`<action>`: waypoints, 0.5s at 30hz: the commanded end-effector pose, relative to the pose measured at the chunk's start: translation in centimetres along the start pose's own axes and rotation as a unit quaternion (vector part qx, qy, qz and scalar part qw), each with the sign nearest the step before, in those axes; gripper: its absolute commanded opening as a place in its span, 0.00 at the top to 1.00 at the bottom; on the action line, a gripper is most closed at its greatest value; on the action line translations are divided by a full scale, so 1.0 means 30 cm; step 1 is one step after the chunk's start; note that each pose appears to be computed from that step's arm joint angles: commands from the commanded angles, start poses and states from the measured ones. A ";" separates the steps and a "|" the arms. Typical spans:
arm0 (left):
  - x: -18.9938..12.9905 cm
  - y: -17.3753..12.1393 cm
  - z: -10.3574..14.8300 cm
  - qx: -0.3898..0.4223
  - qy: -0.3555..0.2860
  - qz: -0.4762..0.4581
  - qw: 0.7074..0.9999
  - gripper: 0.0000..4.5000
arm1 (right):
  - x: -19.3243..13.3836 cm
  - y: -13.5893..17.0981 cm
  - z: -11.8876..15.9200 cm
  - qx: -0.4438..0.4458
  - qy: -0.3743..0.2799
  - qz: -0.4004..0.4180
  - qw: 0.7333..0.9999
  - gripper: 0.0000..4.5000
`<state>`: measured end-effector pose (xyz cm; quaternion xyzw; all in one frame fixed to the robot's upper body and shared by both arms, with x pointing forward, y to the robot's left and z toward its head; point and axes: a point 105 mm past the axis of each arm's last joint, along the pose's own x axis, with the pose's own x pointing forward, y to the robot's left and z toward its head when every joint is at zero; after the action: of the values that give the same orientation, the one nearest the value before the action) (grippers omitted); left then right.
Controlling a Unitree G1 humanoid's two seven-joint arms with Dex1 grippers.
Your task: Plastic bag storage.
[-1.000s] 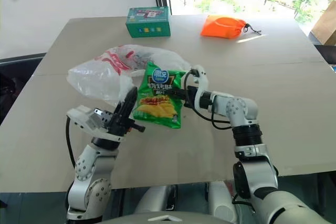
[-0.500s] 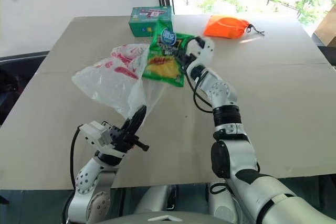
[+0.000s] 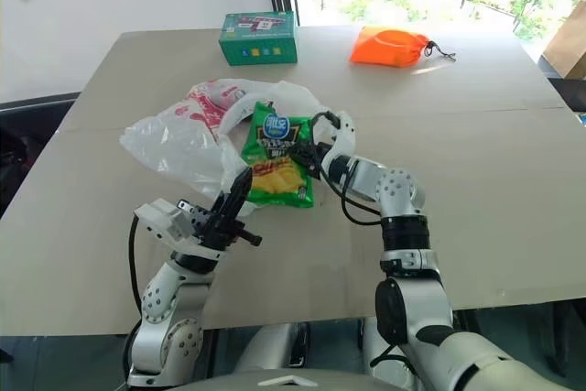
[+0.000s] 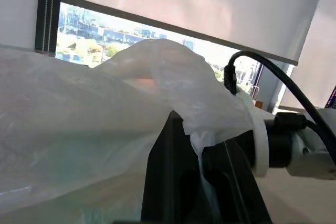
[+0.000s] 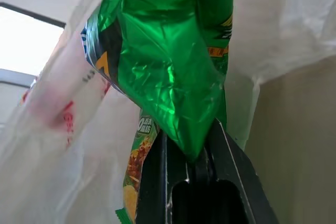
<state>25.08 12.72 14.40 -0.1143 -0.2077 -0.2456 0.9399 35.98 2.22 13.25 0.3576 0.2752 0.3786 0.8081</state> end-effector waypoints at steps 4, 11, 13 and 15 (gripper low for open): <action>-0.002 -0.022 0.004 0.001 -0.010 -0.009 1.000 1.00 | 0.137 0.151 -0.040 0.030 -0.020 0.041 0.999 0.78; -0.001 -0.027 0.006 0.005 -0.009 -0.009 1.000 1.00 | 0.186 0.195 0.061 -0.013 -0.096 0.039 0.995 0.02; -0.004 -0.026 0.004 0.006 -0.006 -0.007 1.000 1.00 | 0.158 0.227 0.086 -0.082 -0.105 0.078 0.988 0.01; -0.006 -0.021 0.003 0.008 -0.005 -0.004 1.000 1.00 | 0.108 0.227 0.095 -0.193 -0.103 0.110 0.969 0.01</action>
<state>24.81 12.20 13.91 -0.1111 -0.2017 -0.2489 0.9407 39.07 4.21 15.52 0.2979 0.1479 0.3818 0.8623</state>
